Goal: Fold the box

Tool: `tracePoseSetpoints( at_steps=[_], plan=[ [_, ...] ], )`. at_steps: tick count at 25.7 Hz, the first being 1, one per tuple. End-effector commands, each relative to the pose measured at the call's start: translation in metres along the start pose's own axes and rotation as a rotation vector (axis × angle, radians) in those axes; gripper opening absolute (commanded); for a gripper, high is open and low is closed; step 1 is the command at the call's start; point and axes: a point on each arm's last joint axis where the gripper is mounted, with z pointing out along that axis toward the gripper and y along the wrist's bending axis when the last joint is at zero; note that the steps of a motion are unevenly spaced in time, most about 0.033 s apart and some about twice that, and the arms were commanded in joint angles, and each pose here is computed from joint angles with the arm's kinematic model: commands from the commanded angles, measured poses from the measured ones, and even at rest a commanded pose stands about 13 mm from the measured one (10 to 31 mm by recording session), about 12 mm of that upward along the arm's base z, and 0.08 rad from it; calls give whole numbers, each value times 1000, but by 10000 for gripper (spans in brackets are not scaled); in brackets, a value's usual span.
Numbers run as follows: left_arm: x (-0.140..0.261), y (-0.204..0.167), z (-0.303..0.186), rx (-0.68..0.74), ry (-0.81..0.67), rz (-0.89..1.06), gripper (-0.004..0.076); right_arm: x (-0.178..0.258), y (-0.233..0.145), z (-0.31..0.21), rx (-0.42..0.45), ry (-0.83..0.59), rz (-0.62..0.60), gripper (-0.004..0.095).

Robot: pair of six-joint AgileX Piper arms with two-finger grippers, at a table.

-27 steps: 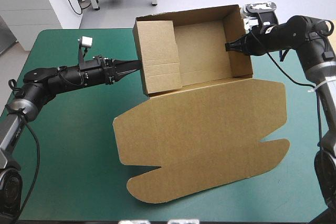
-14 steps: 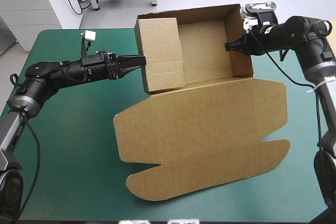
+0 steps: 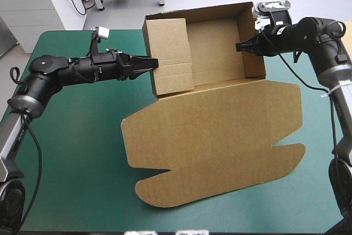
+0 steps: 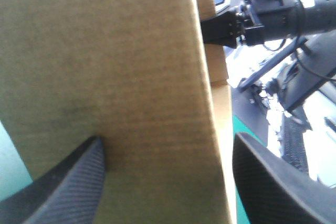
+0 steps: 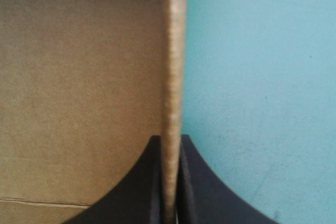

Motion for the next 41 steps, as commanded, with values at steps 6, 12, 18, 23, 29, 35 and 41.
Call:
tracePoseSetpoints(
  at_steps=[6,12,18,23,29,35,41],
  plan=[
    [-39,-58,16,-255,2,154,489,-16,18,-29,-20,-150,27,-13],
    [-51,-77,18,-497,26,223,484,-17,19,-29,-32,-157,43,-13],
    [-50,-78,27,-621,49,222,469,-19,22,-29,-34,-176,60,-13],
    [-45,-62,42,-684,135,166,461,-19,35,-27,-57,-186,42,-13],
    [-46,-51,48,-730,154,149,322,-18,44,-26,-61,-180,20,-13],
    [-48,-51,50,-713,122,149,-6,-15,45,-25,-69,-142,18,-14],
    [-43,-40,60,-721,157,133,-6,-3,42,-20,-36,-10,-60,-15]
  ],
)
